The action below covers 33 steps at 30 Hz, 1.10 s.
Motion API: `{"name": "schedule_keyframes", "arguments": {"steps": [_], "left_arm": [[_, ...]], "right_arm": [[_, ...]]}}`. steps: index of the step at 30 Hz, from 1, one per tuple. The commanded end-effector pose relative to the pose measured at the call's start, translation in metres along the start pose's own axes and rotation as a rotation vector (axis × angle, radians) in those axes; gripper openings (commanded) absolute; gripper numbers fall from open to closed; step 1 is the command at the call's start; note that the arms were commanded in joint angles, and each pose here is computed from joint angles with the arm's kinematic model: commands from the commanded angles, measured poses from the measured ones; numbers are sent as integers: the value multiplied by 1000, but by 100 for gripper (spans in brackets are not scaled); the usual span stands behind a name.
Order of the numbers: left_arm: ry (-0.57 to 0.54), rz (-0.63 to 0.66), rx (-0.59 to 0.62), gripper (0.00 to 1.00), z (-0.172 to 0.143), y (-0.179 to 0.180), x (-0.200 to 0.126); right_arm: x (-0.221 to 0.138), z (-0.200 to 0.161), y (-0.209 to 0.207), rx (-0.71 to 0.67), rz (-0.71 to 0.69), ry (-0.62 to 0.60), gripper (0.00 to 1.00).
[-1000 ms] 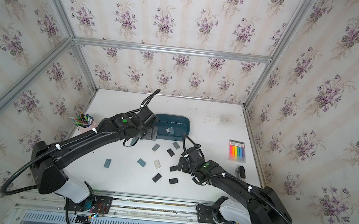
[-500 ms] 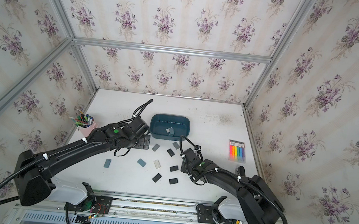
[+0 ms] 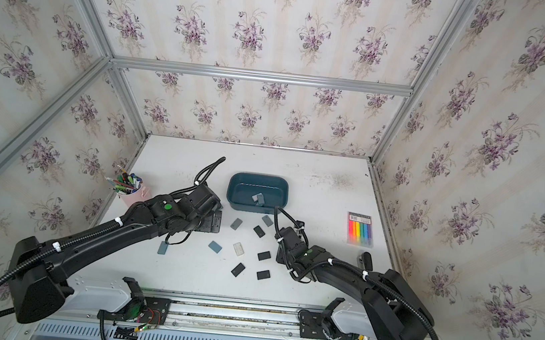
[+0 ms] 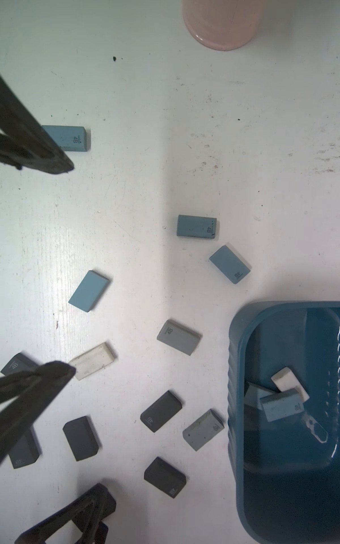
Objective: Put the eraser in the storage box
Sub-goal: Pick up the eraser from the center of the board.
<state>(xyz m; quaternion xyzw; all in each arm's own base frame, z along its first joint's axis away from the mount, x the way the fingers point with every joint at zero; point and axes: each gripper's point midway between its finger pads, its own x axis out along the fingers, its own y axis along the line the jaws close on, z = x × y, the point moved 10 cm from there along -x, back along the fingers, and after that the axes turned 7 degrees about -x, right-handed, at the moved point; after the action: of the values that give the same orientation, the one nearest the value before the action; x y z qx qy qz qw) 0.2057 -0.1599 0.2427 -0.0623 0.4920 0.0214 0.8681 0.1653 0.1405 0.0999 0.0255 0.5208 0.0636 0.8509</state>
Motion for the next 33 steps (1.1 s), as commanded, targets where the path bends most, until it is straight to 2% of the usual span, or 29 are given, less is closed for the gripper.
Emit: {"name": "schedule_keyframes", "arguments": {"steps": [1, 5, 10, 16, 23, 27, 33], "left_arm": [[-10, 15, -16, 100, 0, 2, -1], [-8, 13, -14, 100, 0, 3, -2], [-9, 16, -8, 100, 0, 3, -3], [-15, 17, -2, 99, 2, 4, -5], [-14, 20, 5, 100, 2, 3, -4], [-15, 29, 7, 100, 2, 5, -3], [-12, 29, 7, 100, 1, 5, 0]], "right_arm": [[2, -29, -10, -1, -3, 195, 60], [3, -35, -11, -12, 7, 219, 59], [4, -40, -8, -30, 33, 248, 46], [1, -43, -4, -63, 30, 272, 43], [8, -47, -4, -75, 19, 306, 28], [10, -48, -3, -80, 9, 317, 23], [6, -40, -1, -82, 0, 288, 8]]}}
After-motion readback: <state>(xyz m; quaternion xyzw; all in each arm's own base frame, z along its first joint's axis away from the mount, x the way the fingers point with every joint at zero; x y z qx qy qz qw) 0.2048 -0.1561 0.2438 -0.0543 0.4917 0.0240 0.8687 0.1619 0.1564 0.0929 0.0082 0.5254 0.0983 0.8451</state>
